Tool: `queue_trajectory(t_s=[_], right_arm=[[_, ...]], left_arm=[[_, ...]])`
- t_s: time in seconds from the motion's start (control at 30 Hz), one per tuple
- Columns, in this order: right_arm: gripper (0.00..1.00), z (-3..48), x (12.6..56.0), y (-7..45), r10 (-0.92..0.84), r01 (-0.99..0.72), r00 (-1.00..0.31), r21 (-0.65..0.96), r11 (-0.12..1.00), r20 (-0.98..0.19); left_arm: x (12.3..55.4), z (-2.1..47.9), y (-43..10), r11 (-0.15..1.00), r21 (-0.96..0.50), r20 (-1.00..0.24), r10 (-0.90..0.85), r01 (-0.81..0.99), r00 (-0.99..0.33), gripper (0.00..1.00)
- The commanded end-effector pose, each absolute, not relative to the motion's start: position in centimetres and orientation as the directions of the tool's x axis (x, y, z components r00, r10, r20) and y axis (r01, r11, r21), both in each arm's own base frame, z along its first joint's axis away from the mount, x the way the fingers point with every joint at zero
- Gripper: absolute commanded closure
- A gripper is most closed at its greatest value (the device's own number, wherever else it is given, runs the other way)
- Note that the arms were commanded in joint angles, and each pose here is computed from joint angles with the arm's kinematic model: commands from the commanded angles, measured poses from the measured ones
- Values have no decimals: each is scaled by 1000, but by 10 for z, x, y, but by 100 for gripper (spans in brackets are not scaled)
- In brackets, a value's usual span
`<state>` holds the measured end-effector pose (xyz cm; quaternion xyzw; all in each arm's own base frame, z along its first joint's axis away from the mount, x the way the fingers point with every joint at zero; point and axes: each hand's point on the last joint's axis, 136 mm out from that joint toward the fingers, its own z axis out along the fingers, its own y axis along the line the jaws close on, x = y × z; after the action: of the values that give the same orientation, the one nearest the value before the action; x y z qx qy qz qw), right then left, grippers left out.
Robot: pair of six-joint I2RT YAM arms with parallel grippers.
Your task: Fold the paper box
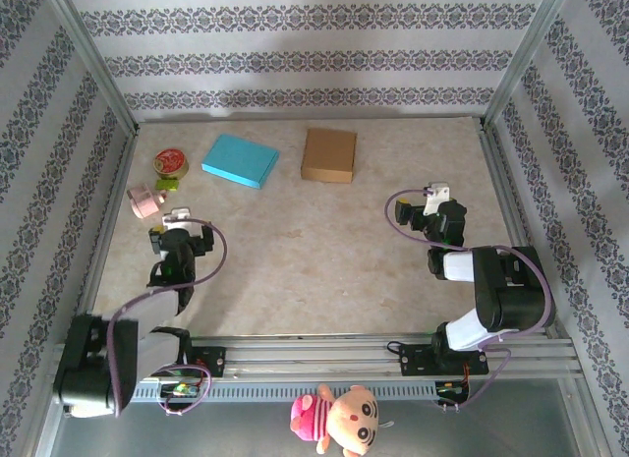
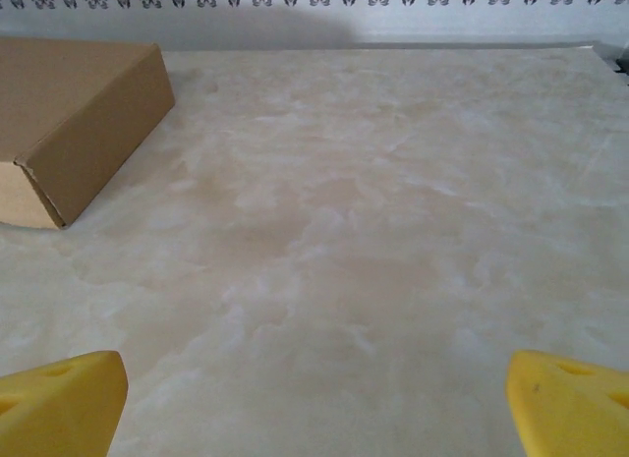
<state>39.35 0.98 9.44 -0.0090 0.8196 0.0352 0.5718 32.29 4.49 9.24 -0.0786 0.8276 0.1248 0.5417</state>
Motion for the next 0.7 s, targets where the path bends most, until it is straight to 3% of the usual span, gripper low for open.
queue_trajectory(t_s=[0.0, 0.2, 0.27, 0.33, 0.4, 0.67], right_arm=[[2, 106, 398, 4, 25, -11, -300, 29, 1000, -954], [2, 106, 398, 4, 27, -11, -301, 31, 999, -953], [2, 106, 398, 4, 29, -11, -301, 34, 999, -953], [2, 106, 398, 4, 30, -11, -302, 35, 999, -953], [2, 107, 398, 4, 31, -14, -299, 37, 999, -954], [2, 106, 398, 4, 31, -17, -301, 37, 999, -953]], left_arm=[[361, 124, 33, 982, 11, -968, -36, -187, -248, 1], [394, 95, 25, 993, -16, -966, -46, -120, -254, 1], [391, 87, 24, 993, -23, -942, -61, -117, -329, 1], [397, 92, 19, 996, -17, -958, -41, -84, -284, 1], [397, 86, 19, 996, -19, -937, -48, -85, -347, 1], [398, 88, 19, 997, -23, -946, -48, -79, -321, 1]])
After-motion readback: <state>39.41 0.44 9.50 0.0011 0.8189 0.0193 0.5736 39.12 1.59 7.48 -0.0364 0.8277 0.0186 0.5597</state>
